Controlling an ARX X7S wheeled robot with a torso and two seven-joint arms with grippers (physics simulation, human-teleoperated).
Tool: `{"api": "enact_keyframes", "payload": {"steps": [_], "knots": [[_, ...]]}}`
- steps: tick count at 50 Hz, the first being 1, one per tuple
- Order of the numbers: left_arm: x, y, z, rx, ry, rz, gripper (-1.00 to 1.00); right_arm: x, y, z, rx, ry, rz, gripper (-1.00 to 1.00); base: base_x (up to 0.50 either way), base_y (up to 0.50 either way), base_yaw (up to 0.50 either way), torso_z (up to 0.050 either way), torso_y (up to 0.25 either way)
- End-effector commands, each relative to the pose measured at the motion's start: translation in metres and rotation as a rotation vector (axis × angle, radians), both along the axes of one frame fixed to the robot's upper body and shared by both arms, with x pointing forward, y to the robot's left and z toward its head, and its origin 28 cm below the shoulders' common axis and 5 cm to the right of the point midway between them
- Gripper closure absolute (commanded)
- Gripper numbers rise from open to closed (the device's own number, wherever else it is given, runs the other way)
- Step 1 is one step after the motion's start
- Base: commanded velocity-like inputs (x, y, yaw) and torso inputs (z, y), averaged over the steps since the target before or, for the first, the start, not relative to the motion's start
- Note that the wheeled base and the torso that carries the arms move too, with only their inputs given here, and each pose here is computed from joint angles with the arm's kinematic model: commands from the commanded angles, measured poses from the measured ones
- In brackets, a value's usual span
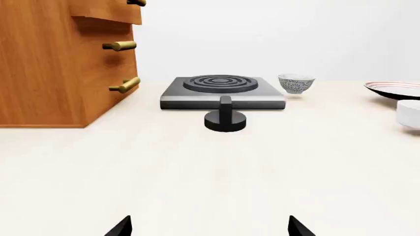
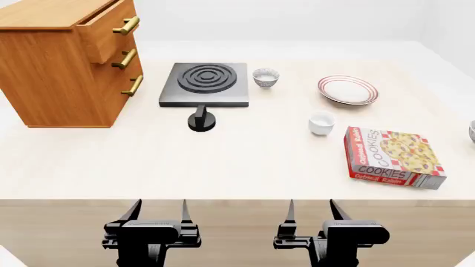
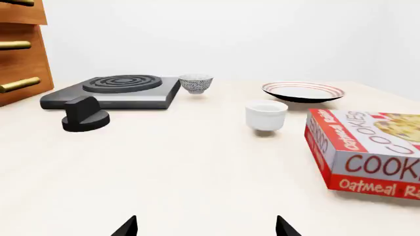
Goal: Pick the akita bowl next to the cookies box and place it on the plate.
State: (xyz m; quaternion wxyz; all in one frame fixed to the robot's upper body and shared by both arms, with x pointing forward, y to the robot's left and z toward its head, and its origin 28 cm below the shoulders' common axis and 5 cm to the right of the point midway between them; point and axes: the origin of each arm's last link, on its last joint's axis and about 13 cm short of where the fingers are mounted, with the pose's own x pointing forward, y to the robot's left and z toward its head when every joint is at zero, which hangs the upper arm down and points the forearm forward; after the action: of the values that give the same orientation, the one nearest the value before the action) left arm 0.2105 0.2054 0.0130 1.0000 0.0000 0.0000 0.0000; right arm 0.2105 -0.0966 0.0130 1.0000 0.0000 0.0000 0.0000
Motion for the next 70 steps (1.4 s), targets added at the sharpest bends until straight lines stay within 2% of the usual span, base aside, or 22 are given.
{"api": "enact_keyframes", "payload": {"steps": [1,17,19,66,70], "knots": [[0.0004,0.0005,-0.0007,0.005,0.003,0.001,-1.0,0.0,0.0005,-0.0002,-0.002,0.006,0.001,-1.0,0.0,0.0,0.0,0.0,0.0],[-0.0008,-0.0002,-0.0026,0.015,0.003,-0.006,-1.0,-0.0016,0.0011,-0.0018,-0.028,0.006,0.009,-1.0,0.0,0.0,0.0,0.0,0.0],[-0.0007,0.0,-0.0028,0.017,0.002,-0.005,-1.0,-0.0022,0.0013,-0.0017,0.009,0.042,0.041,-1.0,0.0,-0.03,0.0,0.0,0.0],[0.001,0.0007,-0.0041,0.024,0.006,0.005,-1.0,-0.0002,-0.0005,0.0005,0.007,0.022,0.019,-1.0,0.0,-0.5,0.0,0.0,0.0],[0.0003,0.0004,-0.0042,0.03,0.007,0.003,-1.0,0.0,-0.0007,0.0013,0.005,0.024,0.009,-1.0,0.0,-0.01,0.0,0.0,0.0]]}}
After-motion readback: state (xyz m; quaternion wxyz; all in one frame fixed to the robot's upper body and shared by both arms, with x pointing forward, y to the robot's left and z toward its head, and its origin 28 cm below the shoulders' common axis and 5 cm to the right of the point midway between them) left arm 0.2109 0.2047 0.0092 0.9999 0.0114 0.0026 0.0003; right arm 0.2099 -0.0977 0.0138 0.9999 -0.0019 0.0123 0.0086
